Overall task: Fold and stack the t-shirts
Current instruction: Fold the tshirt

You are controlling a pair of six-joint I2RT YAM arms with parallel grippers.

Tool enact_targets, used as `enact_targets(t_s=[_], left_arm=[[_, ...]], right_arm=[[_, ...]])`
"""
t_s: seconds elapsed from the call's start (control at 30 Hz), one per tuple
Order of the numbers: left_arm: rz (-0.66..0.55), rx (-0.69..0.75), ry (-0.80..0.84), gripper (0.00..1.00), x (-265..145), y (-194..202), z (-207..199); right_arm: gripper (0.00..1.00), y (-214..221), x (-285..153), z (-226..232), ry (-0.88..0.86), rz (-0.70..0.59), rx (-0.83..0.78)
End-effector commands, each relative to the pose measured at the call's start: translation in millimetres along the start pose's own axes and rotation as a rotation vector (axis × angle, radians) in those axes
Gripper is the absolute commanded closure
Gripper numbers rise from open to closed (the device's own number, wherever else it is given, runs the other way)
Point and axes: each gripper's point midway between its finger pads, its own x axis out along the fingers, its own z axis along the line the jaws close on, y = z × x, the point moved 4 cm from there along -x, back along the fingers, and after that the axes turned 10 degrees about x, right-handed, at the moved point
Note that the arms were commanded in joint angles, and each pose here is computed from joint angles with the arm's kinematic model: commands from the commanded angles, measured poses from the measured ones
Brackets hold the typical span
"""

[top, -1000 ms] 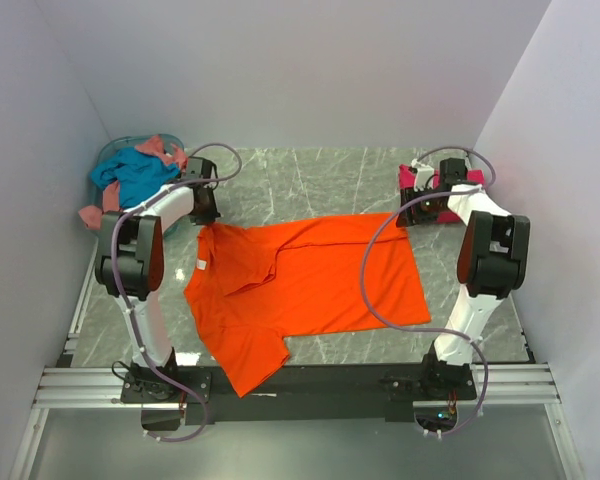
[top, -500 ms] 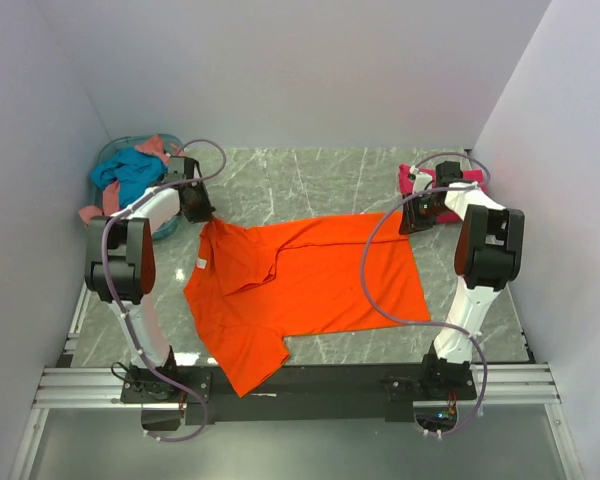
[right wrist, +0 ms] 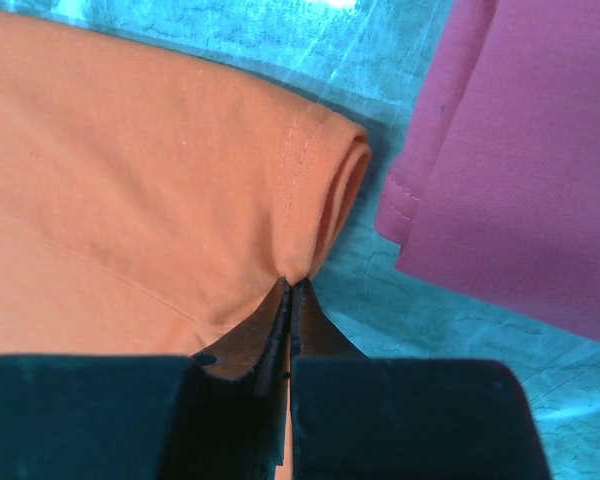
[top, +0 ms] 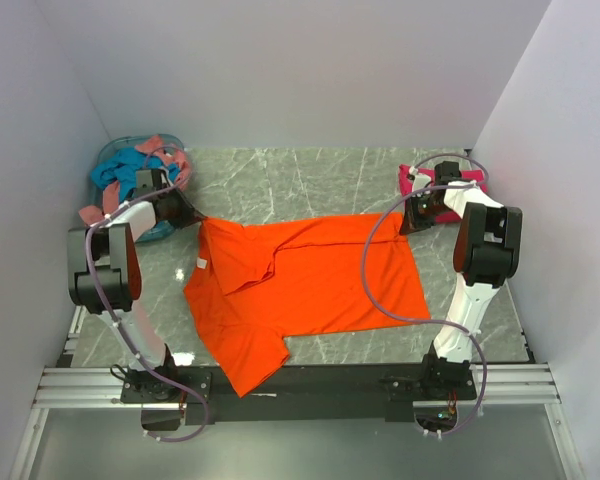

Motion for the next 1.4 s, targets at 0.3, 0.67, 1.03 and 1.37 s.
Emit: enact_targets(t_s=[0.3, 0.67, 1.03, 1.37], left_arm=[[-0.097, -0.077, 0.215, 1.00, -25.2, -36.7, -16.8], [-0.130, -0.079, 0.271, 0.82, -31.7, -35.0, -8.7], [-0.210, -0.004, 0.242, 0.65, -53.4, -46.6, -13.0], [-0.153, 0.078, 0.057, 0.67, -60.7, -4.3, 3.1]], right_arm=[[1.00, -8.3, -13.1, -19.7, 0.090, -0.061, 0.014], [1.00, -9.0, -18.2, -21.8, 0.077, -0.063, 0.026], [1.00, -8.5, -16.8, -21.1, 0.067, -0.060, 0.027], [1.00, -11.0, -20.5, -17.8, 0.056, -0.067, 0.023]])
